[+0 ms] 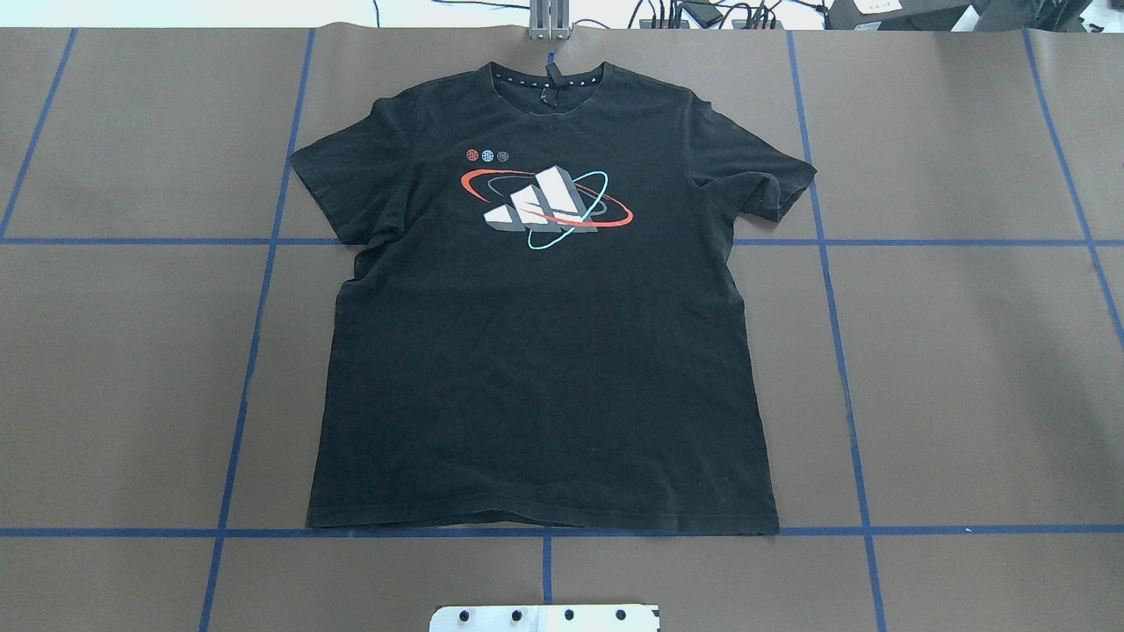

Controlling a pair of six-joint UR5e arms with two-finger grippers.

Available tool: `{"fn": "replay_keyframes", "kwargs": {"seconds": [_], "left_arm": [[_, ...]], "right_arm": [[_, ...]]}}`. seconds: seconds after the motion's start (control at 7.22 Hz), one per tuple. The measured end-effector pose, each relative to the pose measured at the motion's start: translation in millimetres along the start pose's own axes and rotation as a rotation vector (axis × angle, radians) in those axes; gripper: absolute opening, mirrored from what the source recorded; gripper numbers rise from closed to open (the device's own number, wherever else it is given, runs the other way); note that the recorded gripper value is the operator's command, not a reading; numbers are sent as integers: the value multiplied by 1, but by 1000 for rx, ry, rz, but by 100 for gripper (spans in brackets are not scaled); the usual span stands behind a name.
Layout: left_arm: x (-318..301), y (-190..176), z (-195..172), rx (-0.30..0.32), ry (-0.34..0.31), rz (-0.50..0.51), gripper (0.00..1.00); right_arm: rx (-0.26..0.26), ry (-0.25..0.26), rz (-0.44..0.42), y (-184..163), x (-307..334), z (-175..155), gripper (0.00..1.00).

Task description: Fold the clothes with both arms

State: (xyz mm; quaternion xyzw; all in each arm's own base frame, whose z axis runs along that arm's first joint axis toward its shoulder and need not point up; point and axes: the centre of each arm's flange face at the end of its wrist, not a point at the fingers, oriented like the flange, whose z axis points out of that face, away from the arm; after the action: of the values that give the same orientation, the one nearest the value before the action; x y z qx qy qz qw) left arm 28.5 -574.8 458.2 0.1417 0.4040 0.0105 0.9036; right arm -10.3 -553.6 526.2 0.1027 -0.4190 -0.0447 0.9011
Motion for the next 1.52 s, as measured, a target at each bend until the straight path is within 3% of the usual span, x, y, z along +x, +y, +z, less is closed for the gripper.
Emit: {"fn": "replay_keyframes", "kwargs": {"seconds": [0.28,0.42,0.83,1.25,1.52], "left_arm": [[61,-30,33,35,72,-35,100],[70,-43,50,72,107,-6,100],[49,-52,95,206,194,76,100],[55,-56,141,235,203,34,100],[67,-60,152,272,189,-26,100]], "right_arm": [[-12,-25,-16,-30,-46,16,100],[-18,-34,-39,-39,-65,23,100],[-23,-50,-63,-56,-94,32,100],[-28,-77,-104,-83,-126,62,98],[9,-109,-104,-94,-132,101,98]]}}
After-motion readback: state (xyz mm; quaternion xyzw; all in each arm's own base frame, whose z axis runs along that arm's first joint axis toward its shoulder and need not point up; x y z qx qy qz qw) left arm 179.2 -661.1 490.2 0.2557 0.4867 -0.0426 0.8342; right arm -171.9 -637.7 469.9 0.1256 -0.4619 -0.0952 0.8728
